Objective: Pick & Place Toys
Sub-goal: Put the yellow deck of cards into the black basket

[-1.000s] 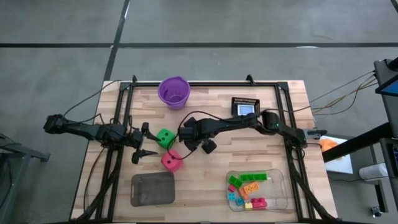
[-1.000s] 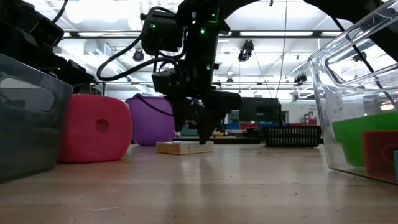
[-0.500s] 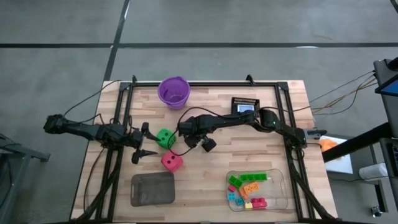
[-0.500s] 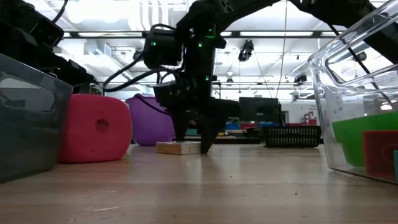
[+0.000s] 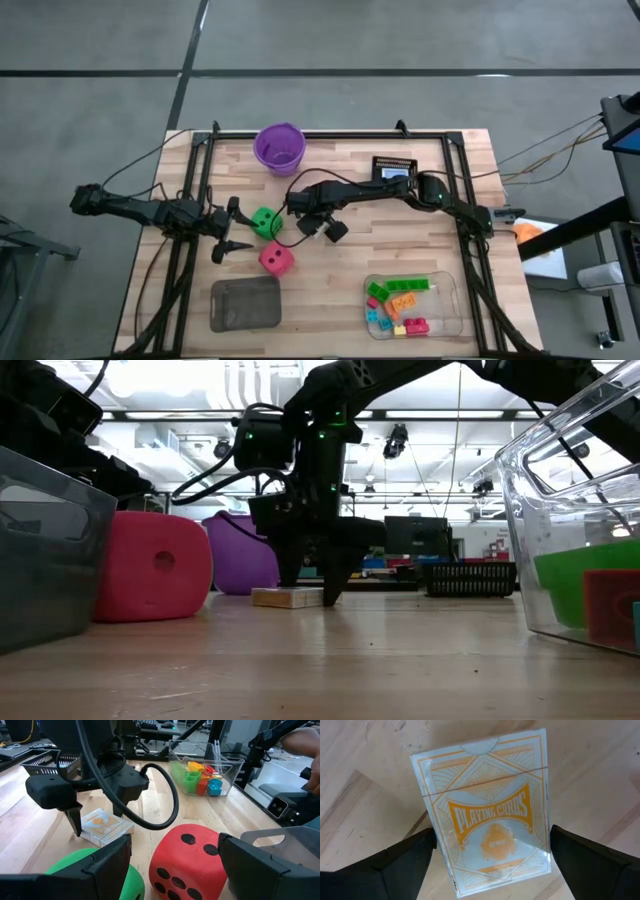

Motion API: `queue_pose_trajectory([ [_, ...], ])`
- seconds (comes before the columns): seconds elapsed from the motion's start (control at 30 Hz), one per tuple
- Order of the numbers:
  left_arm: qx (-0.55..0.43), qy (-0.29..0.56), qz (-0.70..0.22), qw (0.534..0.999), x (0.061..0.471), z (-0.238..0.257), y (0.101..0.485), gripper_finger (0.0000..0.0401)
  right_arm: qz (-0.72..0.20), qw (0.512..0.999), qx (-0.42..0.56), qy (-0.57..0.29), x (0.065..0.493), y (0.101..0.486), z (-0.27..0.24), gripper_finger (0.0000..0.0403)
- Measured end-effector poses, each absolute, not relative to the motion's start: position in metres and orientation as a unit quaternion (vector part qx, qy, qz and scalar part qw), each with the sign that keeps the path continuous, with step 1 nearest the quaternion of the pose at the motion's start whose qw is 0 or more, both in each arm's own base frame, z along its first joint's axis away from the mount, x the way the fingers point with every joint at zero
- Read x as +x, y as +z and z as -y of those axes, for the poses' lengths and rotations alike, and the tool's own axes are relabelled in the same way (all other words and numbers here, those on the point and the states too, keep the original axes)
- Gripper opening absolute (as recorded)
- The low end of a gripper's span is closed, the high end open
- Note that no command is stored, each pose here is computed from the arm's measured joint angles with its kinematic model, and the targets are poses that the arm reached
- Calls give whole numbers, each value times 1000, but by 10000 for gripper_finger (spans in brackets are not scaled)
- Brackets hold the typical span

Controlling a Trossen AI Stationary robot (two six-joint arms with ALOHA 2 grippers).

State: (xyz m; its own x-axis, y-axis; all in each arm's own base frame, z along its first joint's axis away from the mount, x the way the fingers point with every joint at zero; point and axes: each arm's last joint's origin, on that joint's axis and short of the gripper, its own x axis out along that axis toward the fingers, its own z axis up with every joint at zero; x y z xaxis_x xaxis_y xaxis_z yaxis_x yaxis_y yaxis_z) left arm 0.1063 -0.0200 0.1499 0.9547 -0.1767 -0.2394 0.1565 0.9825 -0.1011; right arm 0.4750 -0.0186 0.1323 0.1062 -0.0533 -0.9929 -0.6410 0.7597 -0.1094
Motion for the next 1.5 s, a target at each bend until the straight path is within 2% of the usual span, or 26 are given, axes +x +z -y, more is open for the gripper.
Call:
queue_pose_trajectory([
  [0.2,-40,-84,-125,988,106,20,150,301,-634,692,-272,214,475,132,18,384],
  [0.3,-41,-84,-125,988,106,20,150,301,-636,690,-270,217,474,132,18,349],
  [0.4,-41,-84,-125,988,106,20,150,301,-636,689,-270,218,474,132,18,293],
  [0.43,-41,-84,-125,988,106,20,150,301,-636,689,-271,217,474,132,17,289],
  [0.93,-41,-84,-125,988,106,20,150,301,-642,693,-254,209,473,134,16,290],
  [1.5,-41,-84,-125,988,106,20,150,301,-589,752,-127,268,466,161,48,290],
])
